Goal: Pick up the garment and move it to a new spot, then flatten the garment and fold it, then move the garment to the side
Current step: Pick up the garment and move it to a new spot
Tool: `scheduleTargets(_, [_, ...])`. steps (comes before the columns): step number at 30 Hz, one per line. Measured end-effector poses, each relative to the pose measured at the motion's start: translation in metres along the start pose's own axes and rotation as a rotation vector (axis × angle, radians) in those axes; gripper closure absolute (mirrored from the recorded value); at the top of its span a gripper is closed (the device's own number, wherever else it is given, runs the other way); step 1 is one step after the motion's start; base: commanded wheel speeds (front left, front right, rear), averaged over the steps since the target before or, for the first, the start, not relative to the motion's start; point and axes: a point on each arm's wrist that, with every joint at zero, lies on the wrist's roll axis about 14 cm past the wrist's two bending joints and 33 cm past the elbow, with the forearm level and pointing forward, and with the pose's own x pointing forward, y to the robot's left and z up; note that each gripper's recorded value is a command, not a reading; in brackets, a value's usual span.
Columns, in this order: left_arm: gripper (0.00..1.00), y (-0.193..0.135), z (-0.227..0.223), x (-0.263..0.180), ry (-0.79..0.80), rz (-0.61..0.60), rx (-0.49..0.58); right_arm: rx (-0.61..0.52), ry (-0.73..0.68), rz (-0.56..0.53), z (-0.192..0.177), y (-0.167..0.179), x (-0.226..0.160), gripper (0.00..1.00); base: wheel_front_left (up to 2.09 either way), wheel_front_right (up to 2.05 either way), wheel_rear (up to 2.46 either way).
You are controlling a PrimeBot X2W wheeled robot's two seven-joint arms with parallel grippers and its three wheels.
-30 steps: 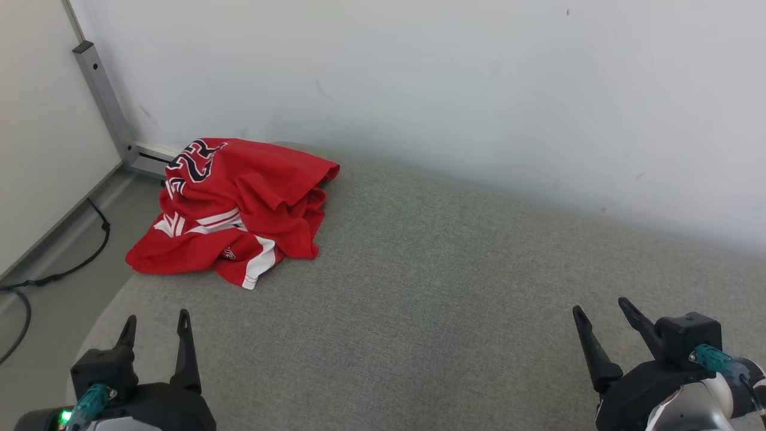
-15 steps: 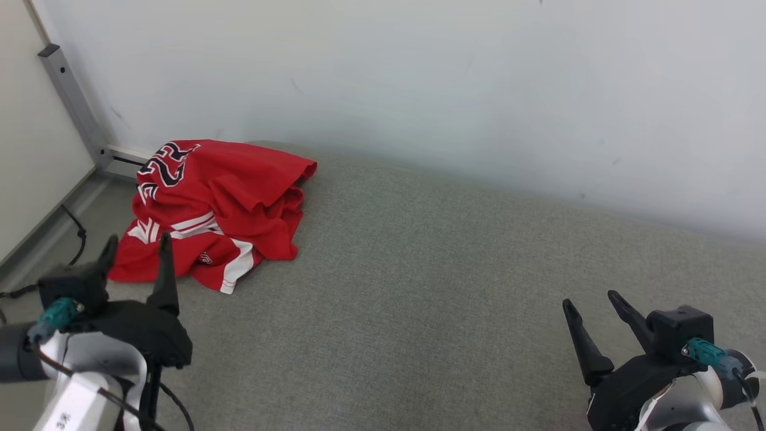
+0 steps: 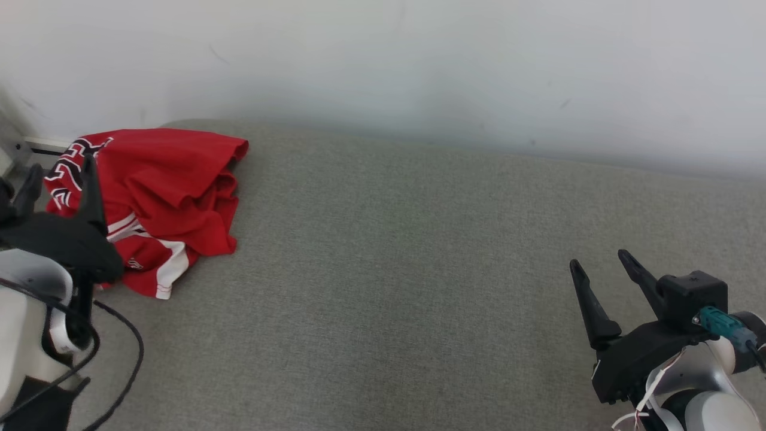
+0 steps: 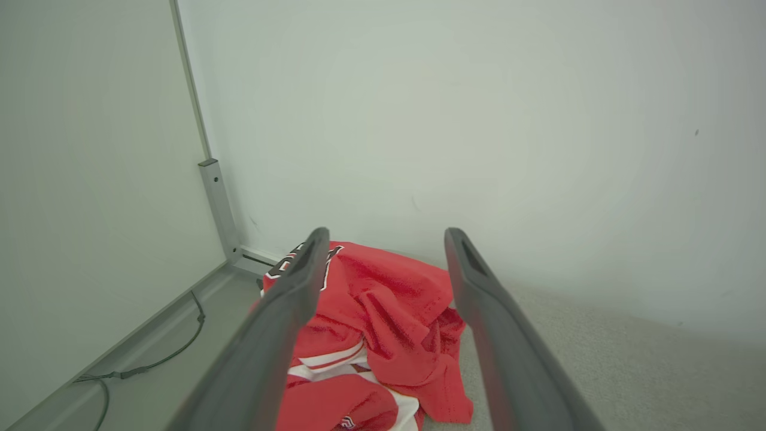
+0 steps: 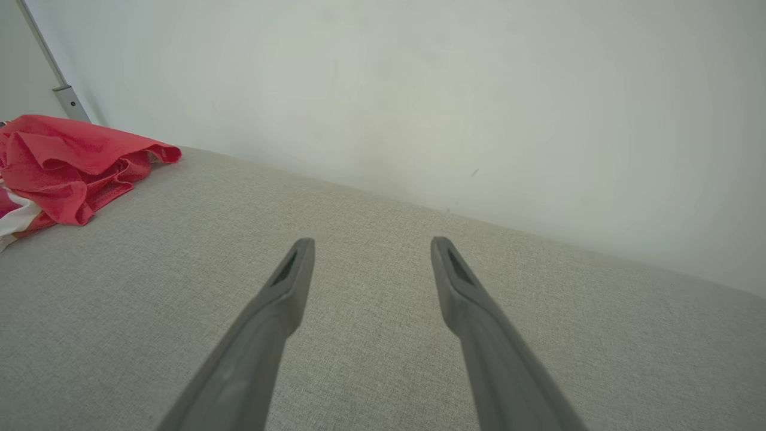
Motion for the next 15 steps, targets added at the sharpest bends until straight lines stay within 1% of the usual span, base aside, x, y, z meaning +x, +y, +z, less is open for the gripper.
scheduleTargets(7, [0.00,-0.009,-0.010,0.048,0.084,-0.038,-0.010,0.011,0.012,-0.052,-0.006,-0.022,0.007,0.00,0.00,0.00,0.00])
scheduleTargets(10, [0.00,-0.016,-0.027,0.065,0.160,-0.058,-0.024,0.016,0.024,-0.068,-0.012,-0.029,0.009,0.00,0.00,0.00,0.00])
scheduleTargets(15, [0.00,-0.020,-0.051,0.089,0.272,-0.065,-0.010,0.025,0.041,-0.100,-0.021,-0.043,0.012,0.00,0.00,0.00,0.00])
